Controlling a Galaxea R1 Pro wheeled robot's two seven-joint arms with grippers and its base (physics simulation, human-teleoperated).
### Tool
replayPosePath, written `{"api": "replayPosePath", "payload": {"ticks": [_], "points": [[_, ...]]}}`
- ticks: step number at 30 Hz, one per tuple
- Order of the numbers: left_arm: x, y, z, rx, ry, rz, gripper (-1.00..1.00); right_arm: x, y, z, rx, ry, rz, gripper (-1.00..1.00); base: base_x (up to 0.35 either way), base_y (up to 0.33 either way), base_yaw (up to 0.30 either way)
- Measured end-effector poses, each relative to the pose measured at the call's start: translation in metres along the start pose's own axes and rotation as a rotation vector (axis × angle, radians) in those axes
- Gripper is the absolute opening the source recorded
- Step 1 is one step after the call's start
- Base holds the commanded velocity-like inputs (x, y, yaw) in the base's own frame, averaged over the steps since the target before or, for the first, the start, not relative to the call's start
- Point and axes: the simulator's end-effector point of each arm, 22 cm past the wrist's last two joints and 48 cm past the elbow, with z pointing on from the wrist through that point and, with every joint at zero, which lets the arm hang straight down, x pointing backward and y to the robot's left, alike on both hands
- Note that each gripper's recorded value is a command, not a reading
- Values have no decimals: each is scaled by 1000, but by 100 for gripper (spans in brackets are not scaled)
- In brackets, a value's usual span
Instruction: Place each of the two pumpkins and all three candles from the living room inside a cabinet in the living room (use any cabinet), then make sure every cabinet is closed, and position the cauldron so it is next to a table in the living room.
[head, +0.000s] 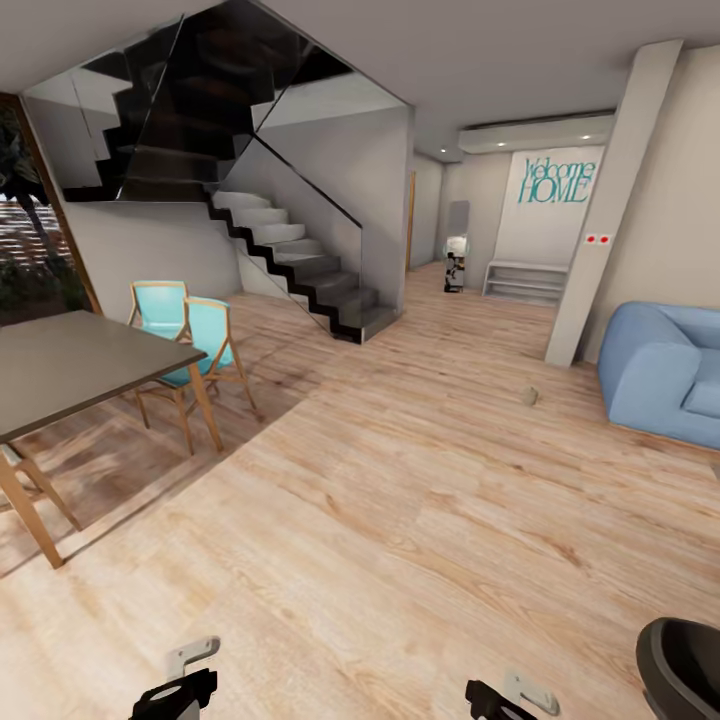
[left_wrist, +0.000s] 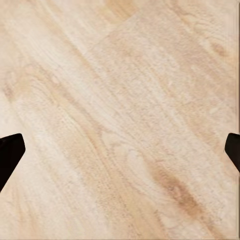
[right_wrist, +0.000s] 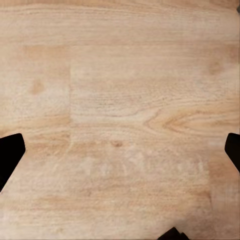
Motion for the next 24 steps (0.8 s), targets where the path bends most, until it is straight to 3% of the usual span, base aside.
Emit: {"api": "replayPosePath", "payload": {"ticks": [6,13,24], "points": [[0,0,0,0,0,0,100,0,1,0,-1,2,8,100,324,1,-20],[0,0,0,0,0,0,100,1,1,0,1,5,18,100,325,0,-182],[0,0,0,0,0,0,100,1,1,0,-1,4,15,100,324,0,-17]]}}
